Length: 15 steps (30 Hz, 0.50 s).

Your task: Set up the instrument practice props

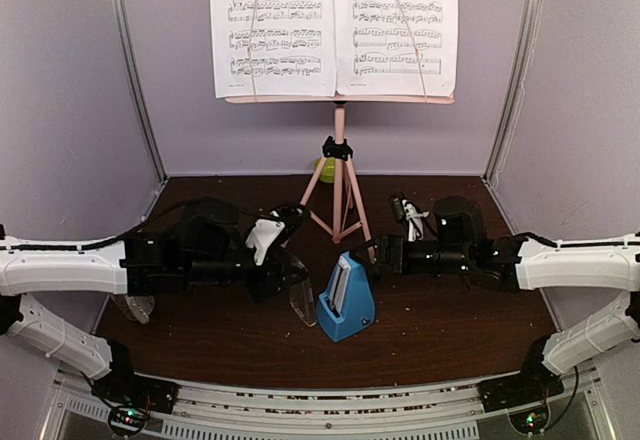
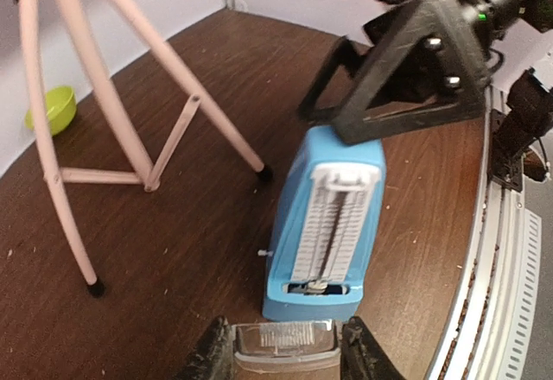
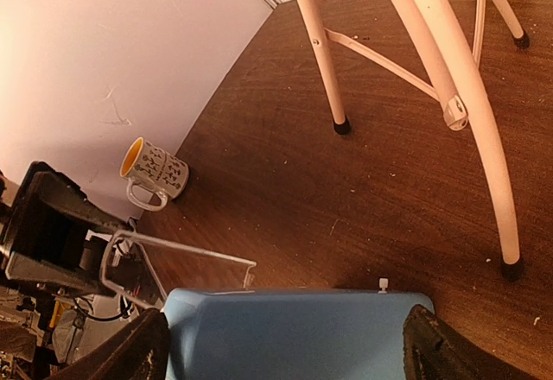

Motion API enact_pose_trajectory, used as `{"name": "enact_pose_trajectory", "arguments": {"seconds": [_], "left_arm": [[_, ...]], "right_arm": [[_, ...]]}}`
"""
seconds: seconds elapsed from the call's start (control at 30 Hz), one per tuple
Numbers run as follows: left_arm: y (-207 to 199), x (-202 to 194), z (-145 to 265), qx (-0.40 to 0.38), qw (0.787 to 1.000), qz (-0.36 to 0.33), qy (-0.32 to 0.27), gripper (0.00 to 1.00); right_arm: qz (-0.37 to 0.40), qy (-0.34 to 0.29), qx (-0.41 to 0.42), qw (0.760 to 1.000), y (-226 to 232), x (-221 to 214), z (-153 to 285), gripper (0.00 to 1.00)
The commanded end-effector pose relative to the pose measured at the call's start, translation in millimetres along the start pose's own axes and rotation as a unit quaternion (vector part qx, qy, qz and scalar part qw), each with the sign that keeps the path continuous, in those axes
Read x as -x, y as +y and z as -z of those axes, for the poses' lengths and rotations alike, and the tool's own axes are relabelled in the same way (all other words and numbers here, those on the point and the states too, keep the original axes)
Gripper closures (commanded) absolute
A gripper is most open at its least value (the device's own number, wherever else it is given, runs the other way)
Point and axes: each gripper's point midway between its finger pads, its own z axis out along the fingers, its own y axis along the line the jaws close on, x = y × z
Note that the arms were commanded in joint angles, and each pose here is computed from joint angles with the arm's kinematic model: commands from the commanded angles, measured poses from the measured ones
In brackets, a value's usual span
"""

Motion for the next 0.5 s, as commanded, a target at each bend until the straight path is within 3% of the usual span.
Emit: {"name": "enact_pose_trajectory", "arguments": {"seconds": [0.0,0.2,0.47], "left_arm": [[35,-14,12,0.051,0.993,0.088,0.051,0.91],[90,-56,9,0.123,0.967,0.152,0.160,0.89],[148,-83,-19,0.156,0.933,0.209,0.249,0.89]], "right_arm": [[0.005,0.074,-0.103,0.992,-49,-36,6,0.06],[0.017,0.065,-0.089,0.994,-35,-23,7,0.05],[0.033,0.039,-0.072,0.996,-10,6,18,0.02]]}}
